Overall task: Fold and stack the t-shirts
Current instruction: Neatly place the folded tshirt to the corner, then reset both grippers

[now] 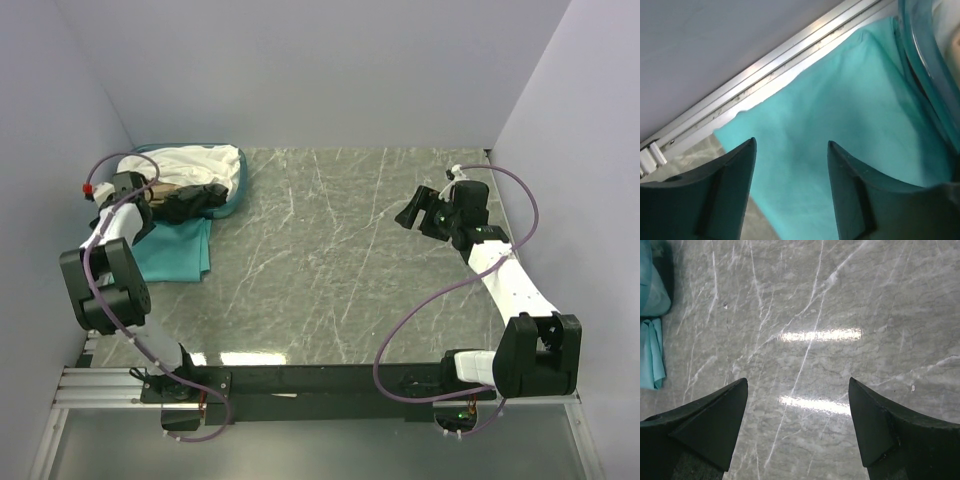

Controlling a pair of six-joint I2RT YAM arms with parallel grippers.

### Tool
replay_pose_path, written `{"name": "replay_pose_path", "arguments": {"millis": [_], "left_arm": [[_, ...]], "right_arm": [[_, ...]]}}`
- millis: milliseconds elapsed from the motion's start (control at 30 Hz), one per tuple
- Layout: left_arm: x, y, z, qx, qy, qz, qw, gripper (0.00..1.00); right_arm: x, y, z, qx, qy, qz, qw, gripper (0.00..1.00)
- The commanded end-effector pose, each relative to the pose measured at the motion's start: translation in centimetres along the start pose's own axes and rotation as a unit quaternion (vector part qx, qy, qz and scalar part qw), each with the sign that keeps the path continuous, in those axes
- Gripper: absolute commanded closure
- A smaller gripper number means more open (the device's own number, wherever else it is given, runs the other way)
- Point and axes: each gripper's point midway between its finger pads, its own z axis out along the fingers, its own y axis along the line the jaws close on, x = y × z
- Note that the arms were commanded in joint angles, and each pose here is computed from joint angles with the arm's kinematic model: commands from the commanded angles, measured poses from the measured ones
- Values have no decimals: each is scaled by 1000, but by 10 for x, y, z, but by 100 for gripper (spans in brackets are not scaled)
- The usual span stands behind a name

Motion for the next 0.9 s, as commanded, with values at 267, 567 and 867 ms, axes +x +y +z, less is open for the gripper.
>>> {"name": "replay_pose_path", "arguments": {"millis": [267,567,867], "left_arm": [[-51,-60,-209,372,-99,-100,917,1],[80,-132,-371,624,-46,31,779,1],[169,-139,-340,573,8,89,815,1]], "right_arm": [[-28,9,-30,11,-65,-6,998,12],[-18,11,-66,10,-110,5,994,9],[18,-6,-80,18,-138,4,990,7]]}}
